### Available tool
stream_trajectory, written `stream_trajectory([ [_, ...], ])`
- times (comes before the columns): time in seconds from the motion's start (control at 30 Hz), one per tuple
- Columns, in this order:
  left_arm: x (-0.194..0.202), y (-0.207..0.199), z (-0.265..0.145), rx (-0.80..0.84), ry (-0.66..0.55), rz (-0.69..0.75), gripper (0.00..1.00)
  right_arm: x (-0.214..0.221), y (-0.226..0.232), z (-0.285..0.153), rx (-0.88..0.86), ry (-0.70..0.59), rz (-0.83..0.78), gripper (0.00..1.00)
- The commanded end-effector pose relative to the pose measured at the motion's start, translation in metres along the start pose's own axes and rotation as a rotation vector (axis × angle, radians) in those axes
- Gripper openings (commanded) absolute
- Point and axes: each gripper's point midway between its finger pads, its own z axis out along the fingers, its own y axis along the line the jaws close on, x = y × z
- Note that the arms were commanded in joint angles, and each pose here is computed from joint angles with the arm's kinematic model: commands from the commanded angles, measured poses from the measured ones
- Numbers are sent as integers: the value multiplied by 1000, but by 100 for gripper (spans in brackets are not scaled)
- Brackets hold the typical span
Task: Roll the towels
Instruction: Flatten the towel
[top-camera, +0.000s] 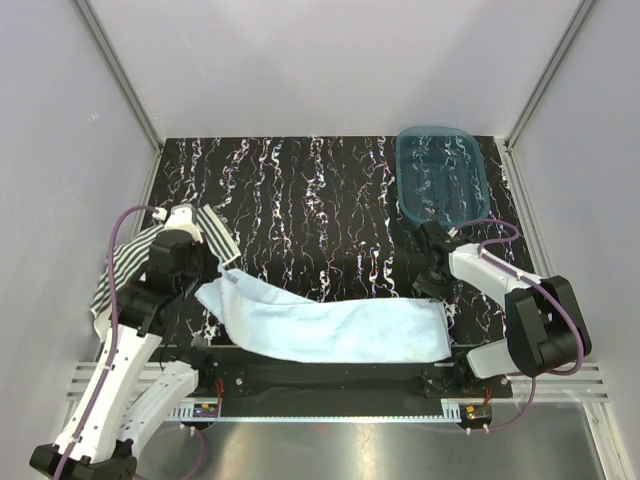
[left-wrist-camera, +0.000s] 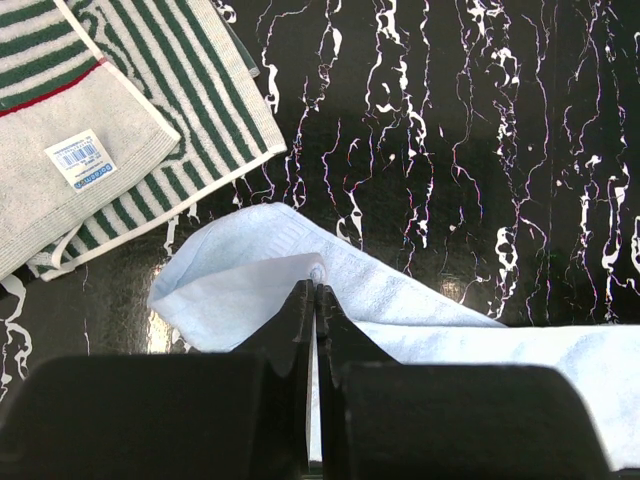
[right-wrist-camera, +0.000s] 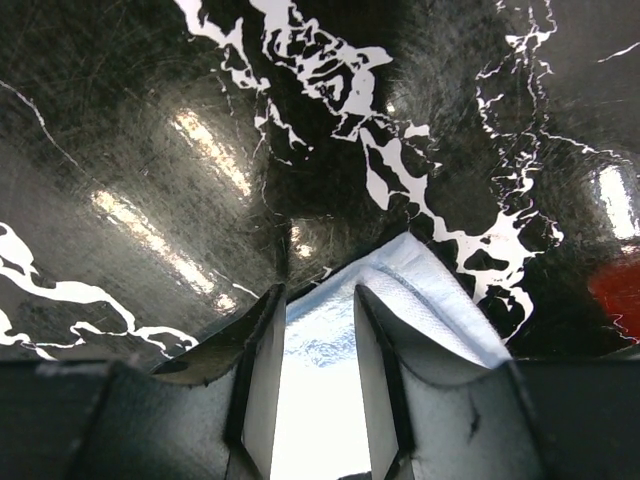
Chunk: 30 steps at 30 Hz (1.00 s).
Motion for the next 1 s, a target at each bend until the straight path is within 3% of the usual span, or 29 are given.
stream_trajectory([
  [0.0, -8, -7, 3, 30, -33, -6, 0, -10, -5, -3, 12, -41, 39, 41],
  [0.23, -7, -7, 3, 37, -37, -8, 0, -11, -16, -20, 10, -74, 83, 45],
  [0.63, -6, -10, 2, 46, -38, -3, 0, -9, -15, 3, 38, -42, 109, 45],
  [0.97, -5, -10, 4, 44, -32, -2, 0, -9, -18, 13, 50, -30, 115, 29],
])
